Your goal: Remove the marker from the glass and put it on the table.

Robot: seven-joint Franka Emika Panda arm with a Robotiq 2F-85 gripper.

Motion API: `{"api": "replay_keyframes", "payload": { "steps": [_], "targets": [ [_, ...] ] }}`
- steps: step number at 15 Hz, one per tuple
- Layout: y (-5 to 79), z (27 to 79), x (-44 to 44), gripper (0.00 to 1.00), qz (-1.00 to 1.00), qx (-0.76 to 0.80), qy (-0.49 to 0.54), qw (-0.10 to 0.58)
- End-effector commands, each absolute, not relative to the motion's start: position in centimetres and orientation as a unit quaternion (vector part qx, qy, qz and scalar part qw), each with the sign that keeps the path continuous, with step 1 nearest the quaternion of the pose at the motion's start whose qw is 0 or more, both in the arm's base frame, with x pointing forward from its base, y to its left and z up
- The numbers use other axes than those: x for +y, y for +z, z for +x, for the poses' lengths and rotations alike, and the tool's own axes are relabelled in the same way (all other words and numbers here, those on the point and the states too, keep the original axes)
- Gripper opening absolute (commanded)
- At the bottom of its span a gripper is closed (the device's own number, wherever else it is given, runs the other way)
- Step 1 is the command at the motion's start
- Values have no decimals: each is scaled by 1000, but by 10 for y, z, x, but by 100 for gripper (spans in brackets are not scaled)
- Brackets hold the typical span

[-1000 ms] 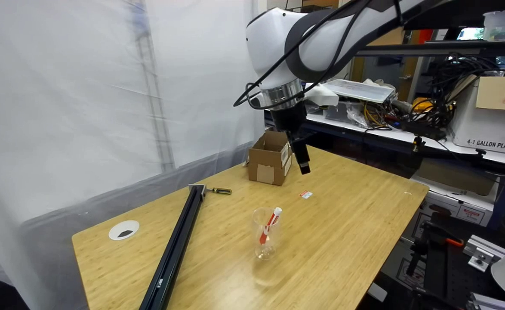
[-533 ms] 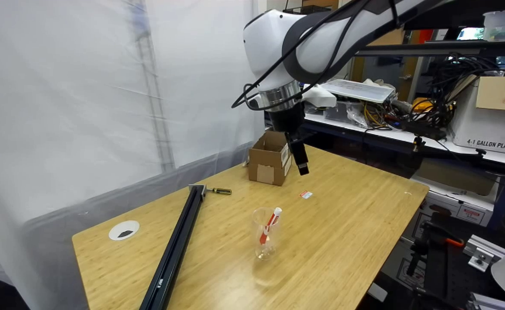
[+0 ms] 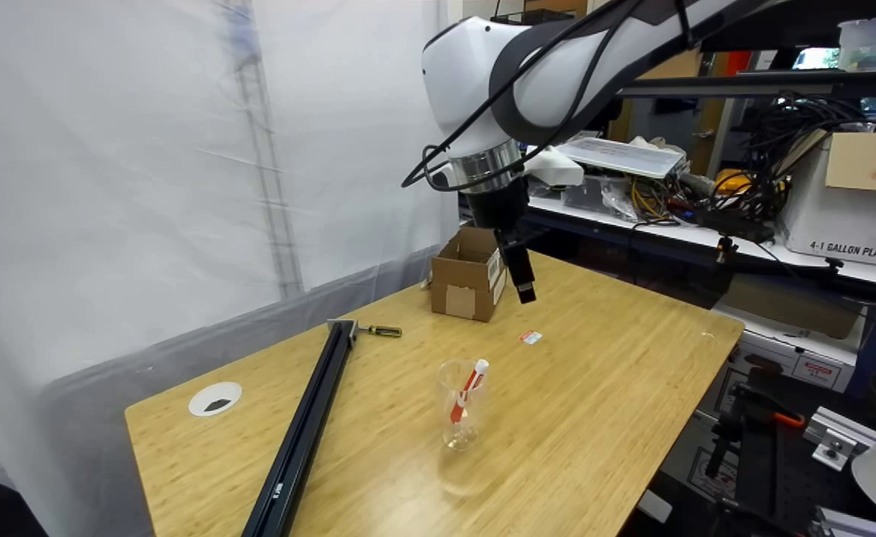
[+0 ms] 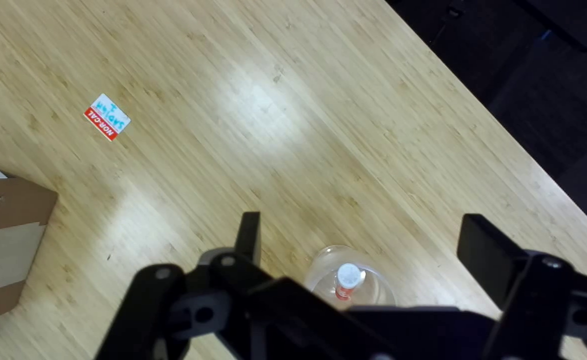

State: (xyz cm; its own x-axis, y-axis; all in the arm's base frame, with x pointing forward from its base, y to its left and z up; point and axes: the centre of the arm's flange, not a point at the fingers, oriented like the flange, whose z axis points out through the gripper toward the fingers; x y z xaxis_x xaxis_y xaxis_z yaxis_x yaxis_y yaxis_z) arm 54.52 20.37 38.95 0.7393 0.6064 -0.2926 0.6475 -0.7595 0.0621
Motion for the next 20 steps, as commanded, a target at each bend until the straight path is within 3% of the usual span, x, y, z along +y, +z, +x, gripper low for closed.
{"api": "replay_keyframes", "payload": {
  "steps": [1, 20],
  "targets": [
    [389, 545, 204, 100, 929, 337, -128, 80],
    [385, 550, 205, 100, 928, 340, -128, 81]
  ]
}}
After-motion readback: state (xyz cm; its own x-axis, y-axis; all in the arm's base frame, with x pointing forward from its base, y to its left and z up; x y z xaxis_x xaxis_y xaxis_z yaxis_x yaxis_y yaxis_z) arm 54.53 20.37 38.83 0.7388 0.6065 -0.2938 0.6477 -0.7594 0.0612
